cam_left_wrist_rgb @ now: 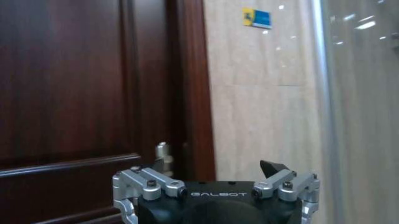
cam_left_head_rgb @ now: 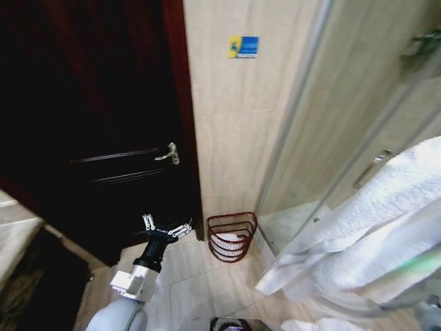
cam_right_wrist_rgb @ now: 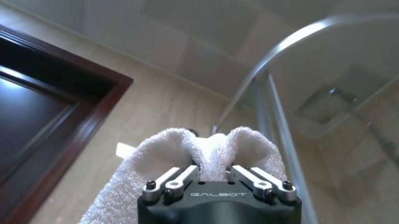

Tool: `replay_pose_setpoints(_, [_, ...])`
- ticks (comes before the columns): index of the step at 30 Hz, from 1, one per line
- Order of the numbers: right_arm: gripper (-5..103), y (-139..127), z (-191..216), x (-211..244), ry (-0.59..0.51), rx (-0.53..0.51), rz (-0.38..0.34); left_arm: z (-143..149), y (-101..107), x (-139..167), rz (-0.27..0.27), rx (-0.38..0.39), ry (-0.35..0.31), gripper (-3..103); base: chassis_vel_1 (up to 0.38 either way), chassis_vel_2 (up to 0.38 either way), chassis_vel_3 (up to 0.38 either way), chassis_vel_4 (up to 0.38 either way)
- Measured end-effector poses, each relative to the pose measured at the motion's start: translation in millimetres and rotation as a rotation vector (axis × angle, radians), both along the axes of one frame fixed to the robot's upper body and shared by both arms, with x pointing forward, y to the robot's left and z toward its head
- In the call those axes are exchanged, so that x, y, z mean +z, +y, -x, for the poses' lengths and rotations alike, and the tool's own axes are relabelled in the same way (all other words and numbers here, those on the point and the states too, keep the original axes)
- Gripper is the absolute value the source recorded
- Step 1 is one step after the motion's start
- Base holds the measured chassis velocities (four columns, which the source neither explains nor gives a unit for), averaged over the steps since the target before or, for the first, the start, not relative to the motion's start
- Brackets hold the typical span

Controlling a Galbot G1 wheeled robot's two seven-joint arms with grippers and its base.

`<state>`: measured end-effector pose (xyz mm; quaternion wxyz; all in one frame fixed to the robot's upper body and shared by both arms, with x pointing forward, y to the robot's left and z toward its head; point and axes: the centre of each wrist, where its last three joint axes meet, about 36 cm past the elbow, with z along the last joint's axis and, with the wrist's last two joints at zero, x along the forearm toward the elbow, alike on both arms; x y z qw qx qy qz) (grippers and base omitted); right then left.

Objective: Discard the used towel into the hamper.

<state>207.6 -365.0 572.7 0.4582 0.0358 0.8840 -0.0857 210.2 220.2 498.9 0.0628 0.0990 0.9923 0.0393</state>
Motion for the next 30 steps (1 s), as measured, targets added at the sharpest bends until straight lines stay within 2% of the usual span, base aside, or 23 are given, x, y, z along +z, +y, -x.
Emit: replay_pose_setpoints(30, [11,0.2,1.4,-1.4,-0.009,-0.028,-0.007,0.0,0.0,0.0,0.0,0.0,0.0,100,0.01,0.009,0.008,0.007])
